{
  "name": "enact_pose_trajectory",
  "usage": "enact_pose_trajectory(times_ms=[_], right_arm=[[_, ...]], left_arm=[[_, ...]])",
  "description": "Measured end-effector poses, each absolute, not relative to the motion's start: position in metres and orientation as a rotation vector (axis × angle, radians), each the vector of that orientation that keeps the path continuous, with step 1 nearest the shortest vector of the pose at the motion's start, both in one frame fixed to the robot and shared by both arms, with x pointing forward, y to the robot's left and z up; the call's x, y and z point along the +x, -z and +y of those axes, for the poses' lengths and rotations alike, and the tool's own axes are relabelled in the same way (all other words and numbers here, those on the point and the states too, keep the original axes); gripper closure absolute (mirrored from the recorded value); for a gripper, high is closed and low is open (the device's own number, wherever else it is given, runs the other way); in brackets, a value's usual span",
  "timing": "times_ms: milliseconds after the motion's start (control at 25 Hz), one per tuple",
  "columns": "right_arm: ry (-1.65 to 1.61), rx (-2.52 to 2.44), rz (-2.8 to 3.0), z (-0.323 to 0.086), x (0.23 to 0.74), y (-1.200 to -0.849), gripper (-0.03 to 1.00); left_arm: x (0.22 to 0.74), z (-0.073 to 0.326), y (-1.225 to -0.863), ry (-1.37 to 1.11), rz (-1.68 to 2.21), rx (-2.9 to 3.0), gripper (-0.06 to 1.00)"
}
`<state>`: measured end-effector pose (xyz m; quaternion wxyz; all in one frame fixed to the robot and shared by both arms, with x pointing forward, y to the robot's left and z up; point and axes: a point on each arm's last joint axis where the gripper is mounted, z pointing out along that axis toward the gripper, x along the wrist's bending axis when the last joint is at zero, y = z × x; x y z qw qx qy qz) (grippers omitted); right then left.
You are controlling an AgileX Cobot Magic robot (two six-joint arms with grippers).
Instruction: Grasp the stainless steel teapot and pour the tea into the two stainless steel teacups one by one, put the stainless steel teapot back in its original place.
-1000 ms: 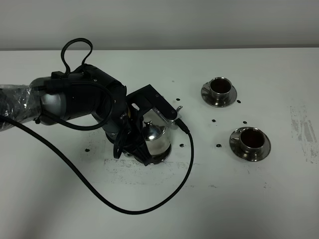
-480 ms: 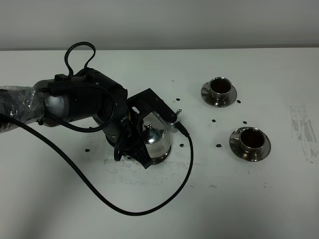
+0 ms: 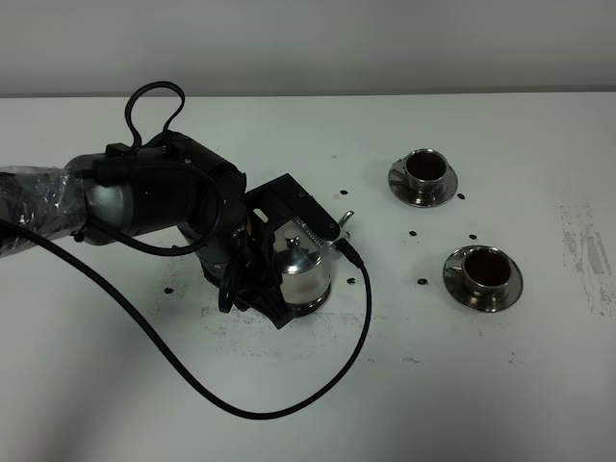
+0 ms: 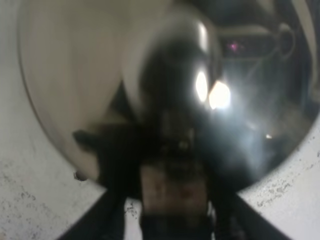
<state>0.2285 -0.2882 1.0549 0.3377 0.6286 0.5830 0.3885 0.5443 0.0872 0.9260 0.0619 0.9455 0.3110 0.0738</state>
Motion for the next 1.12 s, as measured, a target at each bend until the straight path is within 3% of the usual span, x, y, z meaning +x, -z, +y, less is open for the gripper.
enact_pose_trajectory(times_ms=[200, 720, 1120], right_arm=[[-1.012, 1.638, 1.519, -0.288, 0.229, -1.055, 0.52], [-1.012, 1.638, 1.519, -0.288, 0.229, -1.055, 0.52], [-1.012, 1.638, 1.519, -0.288, 0.229, -1.055, 0.52]], left_arm=[[0.543, 0.088, -0.939, -0.246, 0.936, 2.835, 0.4], [0.497, 0.124, -1.073, -0.437, 0.914, 2.615, 0.43], [0.461, 0.224, -1.105, -0.415, 1.565, 2.342, 0.43]])
